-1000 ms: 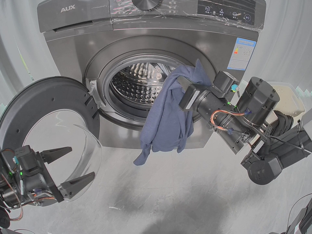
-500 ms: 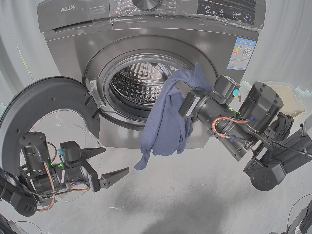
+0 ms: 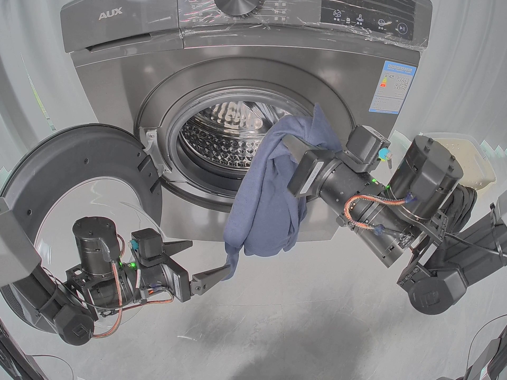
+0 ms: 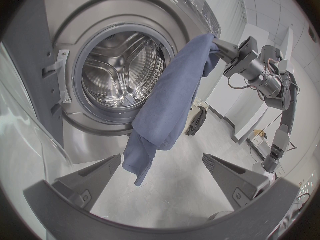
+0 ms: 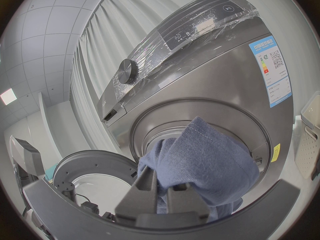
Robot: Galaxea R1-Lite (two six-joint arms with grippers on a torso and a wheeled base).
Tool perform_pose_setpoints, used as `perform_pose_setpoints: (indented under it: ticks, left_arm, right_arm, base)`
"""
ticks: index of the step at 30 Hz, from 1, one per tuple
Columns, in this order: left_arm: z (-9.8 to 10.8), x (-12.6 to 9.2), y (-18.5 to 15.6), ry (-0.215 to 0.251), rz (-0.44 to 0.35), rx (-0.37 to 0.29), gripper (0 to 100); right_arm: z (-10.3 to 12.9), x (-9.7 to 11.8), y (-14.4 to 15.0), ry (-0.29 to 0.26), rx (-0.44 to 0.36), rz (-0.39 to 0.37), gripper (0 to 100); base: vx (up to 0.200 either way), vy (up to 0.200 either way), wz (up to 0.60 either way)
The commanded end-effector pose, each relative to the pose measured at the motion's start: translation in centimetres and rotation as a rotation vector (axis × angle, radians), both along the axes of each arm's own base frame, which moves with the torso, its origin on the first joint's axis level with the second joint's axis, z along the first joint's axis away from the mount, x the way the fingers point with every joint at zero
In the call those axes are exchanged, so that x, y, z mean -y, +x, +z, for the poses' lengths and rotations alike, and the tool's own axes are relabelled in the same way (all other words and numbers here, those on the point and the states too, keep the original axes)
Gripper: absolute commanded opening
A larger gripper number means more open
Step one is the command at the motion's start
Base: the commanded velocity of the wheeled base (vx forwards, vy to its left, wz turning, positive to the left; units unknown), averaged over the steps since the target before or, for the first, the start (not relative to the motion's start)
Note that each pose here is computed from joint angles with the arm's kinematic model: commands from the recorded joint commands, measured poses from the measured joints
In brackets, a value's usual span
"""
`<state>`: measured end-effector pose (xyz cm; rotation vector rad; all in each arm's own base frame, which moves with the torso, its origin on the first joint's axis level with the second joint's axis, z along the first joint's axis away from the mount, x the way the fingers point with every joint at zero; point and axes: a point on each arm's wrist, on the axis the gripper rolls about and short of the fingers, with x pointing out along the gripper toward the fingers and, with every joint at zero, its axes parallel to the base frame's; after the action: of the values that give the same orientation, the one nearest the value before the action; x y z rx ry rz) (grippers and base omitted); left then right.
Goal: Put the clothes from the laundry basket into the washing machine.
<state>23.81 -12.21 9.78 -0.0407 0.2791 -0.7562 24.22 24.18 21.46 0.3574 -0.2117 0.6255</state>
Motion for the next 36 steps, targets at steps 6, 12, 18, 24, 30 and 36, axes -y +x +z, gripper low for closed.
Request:
perform_pose_setpoints:
  ticks: [6, 12, 18, 24, 30, 36]
  left_arm:
    - [-3.0, 0.6, 1.2, 0.025, -0.004, -0.058, 100]
    - [-4.7, 1.1, 1.9, 0.031, -0.009, -0.07, 100]
    - [-6.1, 1.6, 2.5, 0.046, -0.015, -0.099, 100]
    - [-6.9, 2.2, 3.7, 0.042, -0.012, -0.091, 100]
    - [-7.7, 2.8, 5.1, 0.033, -0.004, -0.074, 100]
    - [-9.0, 3.1, 6.2, 0.036, 0.006, -0.084, 100]
  right_arm:
    - [0.0, 0.1, -0.2, -0.002, 0.001, 0.001, 0]
    - [0.0, 0.1, -0.2, -0.002, 0.001, 0.001, 0]
    - [0.0, 0.1, -0.2, -0.003, 0.002, 0.002, 0]
    - [0.4, 0.1, -0.6, 0.005, 0.009, 0.008, 0]
    - [0.2, 0.2, -0.7, -0.003, 0.004, 0.009, 0]
    - [0.3, 0.2, -0.8, -0.001, 0.006, 0.011, 0]
  base:
    - [0.0, 0.0, 0.0]
    - [0.0, 0.0, 0.0]
    - [0.0, 0.0, 0.0]
    - [0.0, 0.0, 0.0]
    - [0.0, 0.0, 0.0]
    - [0.0, 0.0, 0.0]
